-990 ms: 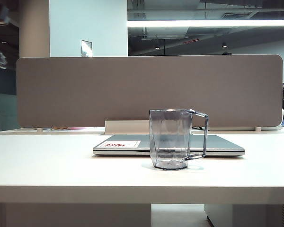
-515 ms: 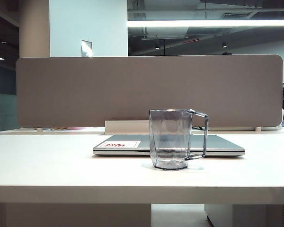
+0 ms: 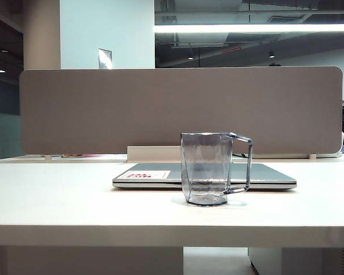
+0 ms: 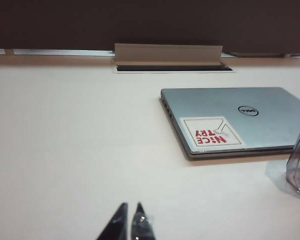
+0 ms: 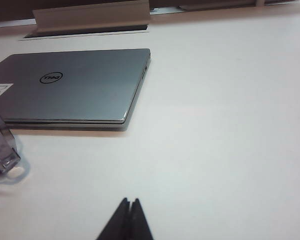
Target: Pick up the water cup and place it on the side of the laptop close to you.
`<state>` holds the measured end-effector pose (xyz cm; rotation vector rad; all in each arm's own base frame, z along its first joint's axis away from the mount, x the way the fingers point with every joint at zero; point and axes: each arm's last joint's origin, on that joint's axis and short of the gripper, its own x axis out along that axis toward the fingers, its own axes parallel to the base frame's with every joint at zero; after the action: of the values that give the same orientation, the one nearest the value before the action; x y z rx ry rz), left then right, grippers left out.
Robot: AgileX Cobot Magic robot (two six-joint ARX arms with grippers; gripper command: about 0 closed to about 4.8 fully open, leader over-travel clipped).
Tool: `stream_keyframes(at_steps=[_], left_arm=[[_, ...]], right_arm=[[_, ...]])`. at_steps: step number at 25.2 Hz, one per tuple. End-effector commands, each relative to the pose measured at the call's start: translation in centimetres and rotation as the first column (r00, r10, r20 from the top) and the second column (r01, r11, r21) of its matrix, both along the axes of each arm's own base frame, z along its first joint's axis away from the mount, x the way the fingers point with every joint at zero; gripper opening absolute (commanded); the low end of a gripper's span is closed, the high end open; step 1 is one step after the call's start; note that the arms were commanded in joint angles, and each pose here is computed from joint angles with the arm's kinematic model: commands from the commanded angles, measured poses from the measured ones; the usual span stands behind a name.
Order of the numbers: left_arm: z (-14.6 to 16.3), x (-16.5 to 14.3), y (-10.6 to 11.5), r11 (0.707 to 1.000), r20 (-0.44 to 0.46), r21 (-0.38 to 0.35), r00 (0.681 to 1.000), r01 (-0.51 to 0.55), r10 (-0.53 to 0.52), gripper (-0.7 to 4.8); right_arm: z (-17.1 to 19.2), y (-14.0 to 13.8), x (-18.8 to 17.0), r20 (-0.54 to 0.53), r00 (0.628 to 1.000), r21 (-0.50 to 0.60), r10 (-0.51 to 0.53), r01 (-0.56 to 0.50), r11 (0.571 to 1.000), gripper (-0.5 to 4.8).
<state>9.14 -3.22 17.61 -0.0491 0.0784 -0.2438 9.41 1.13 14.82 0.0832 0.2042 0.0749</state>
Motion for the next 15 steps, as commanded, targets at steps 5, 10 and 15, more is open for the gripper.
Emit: stream_keyframes(at_steps=[5, 10, 15], left_arm=[[-1.3, 0.0, 0.0, 1.000, -0.030, 0.027, 1.000, 0.008, -0.007, 0.16], [-2.3, 0.2, -0.1, 0.999, -0.052, 0.035, 0.999, 0.009, -0.007, 0.16], [-2.3, 0.1, -0.1, 0.999, -0.058, 0.040, 0.998, 0.008, -0.005, 0.16]], right_arm=[[0.1, 0.0, 0.0, 0.012, 1.000, -0.003, -0.001, 0.001, 1.000, -0.09], [0.1, -0.1, 0.0, 0.014, 1.000, -0.008, -0.021, 0.021, 1.000, -0.09], [-0.2, -0.1, 0.1, 0.026, 0.999, -0.028, -0.034, 0.035, 0.999, -0.09]])
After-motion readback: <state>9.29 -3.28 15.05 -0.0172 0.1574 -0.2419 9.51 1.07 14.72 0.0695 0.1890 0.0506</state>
